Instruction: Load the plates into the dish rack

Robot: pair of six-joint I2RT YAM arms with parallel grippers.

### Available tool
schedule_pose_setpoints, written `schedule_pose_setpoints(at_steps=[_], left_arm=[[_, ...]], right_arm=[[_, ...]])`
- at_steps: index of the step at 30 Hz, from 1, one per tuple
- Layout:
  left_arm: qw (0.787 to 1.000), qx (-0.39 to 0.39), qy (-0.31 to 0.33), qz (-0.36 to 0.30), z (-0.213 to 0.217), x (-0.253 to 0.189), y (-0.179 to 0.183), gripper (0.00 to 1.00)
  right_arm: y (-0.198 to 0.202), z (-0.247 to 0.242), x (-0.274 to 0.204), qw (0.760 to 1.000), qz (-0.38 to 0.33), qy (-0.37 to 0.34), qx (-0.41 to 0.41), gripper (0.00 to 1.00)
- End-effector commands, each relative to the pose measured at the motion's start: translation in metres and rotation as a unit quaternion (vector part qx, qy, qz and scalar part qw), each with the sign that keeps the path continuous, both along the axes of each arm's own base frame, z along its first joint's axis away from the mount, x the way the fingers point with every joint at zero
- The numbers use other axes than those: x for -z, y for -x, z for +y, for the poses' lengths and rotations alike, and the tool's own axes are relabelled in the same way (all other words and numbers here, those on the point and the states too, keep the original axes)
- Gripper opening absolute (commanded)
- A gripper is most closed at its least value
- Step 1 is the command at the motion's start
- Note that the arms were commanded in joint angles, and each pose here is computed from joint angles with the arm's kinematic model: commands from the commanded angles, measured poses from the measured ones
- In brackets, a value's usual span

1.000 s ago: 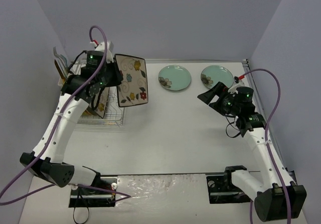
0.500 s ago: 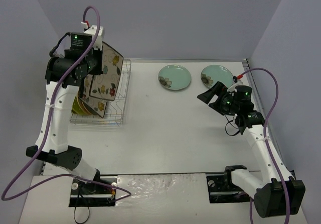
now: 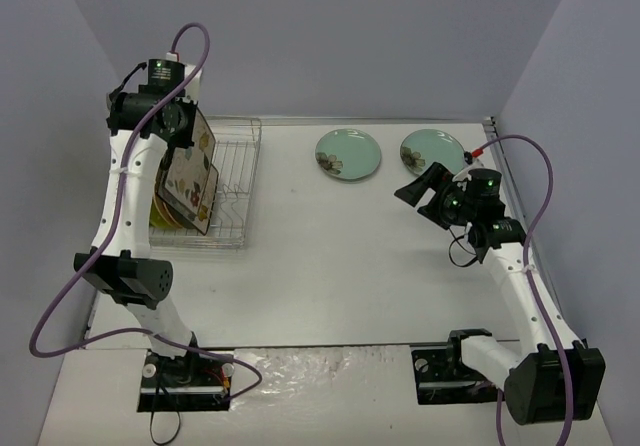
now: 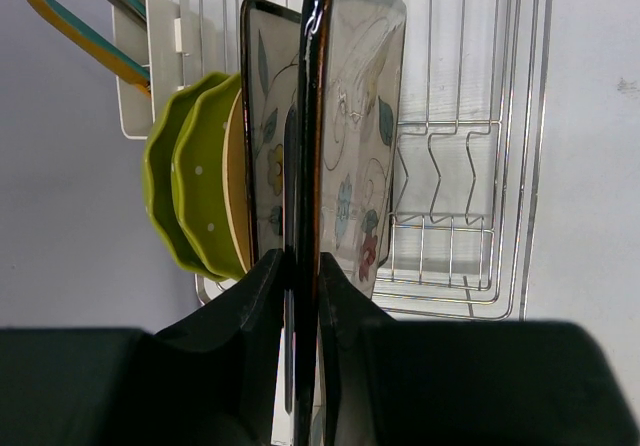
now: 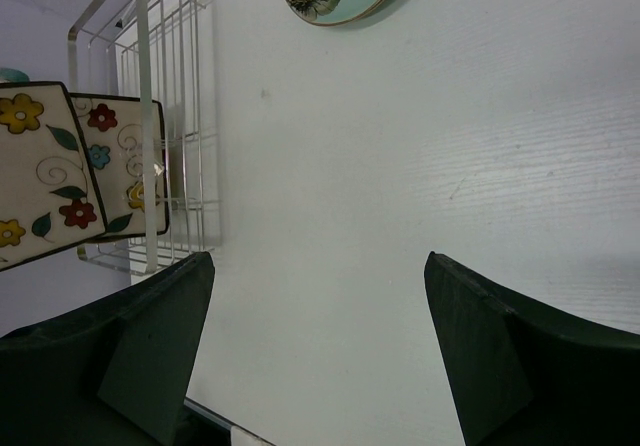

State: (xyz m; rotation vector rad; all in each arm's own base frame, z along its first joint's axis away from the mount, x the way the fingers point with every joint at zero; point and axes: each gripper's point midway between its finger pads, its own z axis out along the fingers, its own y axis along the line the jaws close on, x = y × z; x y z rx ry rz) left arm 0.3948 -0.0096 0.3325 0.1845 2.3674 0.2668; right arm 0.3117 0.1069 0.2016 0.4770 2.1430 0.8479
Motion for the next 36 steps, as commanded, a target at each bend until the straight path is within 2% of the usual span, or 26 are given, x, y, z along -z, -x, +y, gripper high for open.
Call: schedule_pose_setpoints(at_steps=[1,25,32,36], left_arm=[[0.993,-0.008,-0.003,-0.121,0.010,-0.064,-0.009,0.00],[0.998,-0.030,0.010,-0.051,0.008,-0.015,-0.035,0.00],[0.993,-0.033,0.048,-0.101,0.001,-0.043,-0.027,0.00],[0.993,-0.037,0.043,-0.099,0.004,-0.047,-0.019,0.00]], right_arm=[[-0.011,-0.002,-0.012,1.000,-0.028,0.005,-0.007,0.83],[-0.024,-0.012,0.012,1.000,0.004,0.020,0.001,0.83],[-0.027,-0.014,0.013,1.000,0.004,0.021,0.002,0.83],[-0.028,-0.013,0.015,1.000,0.006,0.019,0.000,0.83]])
